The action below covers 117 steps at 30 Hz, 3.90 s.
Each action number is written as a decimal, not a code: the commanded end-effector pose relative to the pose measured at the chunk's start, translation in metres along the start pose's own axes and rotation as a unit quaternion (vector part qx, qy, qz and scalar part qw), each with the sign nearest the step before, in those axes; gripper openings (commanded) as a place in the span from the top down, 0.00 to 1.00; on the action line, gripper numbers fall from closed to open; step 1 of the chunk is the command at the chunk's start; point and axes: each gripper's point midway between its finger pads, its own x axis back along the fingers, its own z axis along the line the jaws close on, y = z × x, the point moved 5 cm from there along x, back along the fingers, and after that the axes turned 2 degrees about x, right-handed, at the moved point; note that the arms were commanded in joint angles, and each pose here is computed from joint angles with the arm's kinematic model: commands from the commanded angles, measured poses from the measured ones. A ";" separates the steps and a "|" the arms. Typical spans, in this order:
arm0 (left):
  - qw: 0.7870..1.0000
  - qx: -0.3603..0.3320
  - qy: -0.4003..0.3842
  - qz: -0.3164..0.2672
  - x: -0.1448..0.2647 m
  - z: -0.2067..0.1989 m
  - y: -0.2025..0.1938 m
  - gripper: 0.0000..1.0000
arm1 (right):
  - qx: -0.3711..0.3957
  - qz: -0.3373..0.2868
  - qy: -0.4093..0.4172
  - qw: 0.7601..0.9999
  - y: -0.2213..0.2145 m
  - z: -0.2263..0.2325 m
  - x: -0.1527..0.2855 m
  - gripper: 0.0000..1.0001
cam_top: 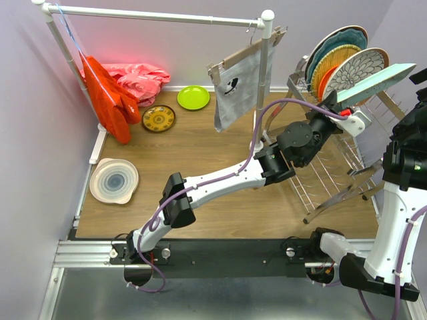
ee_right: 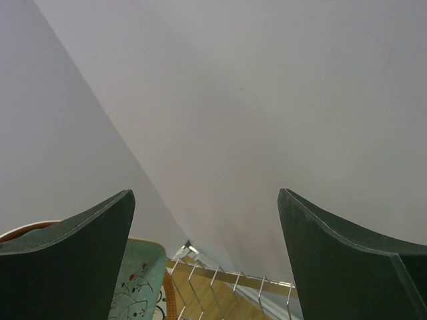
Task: Load the plates into the dish rack
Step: Insert the plate into the dish rack
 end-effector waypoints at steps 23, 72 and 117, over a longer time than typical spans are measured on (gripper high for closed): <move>0.999 0.011 -0.025 0.020 0.011 -0.020 -0.005 1.00 | -0.001 0.010 -0.015 1.000 -0.010 -0.003 -0.002 0.04; 0.999 0.010 -0.048 0.024 0.018 -0.037 -0.007 0.81 | -0.009 0.002 -0.023 1.000 -0.003 -0.004 -0.003 0.04; 0.998 0.031 0.003 0.050 0.017 -0.043 -0.022 0.90 | 0.012 0.089 0.000 0.996 -0.063 0.007 -0.011 0.13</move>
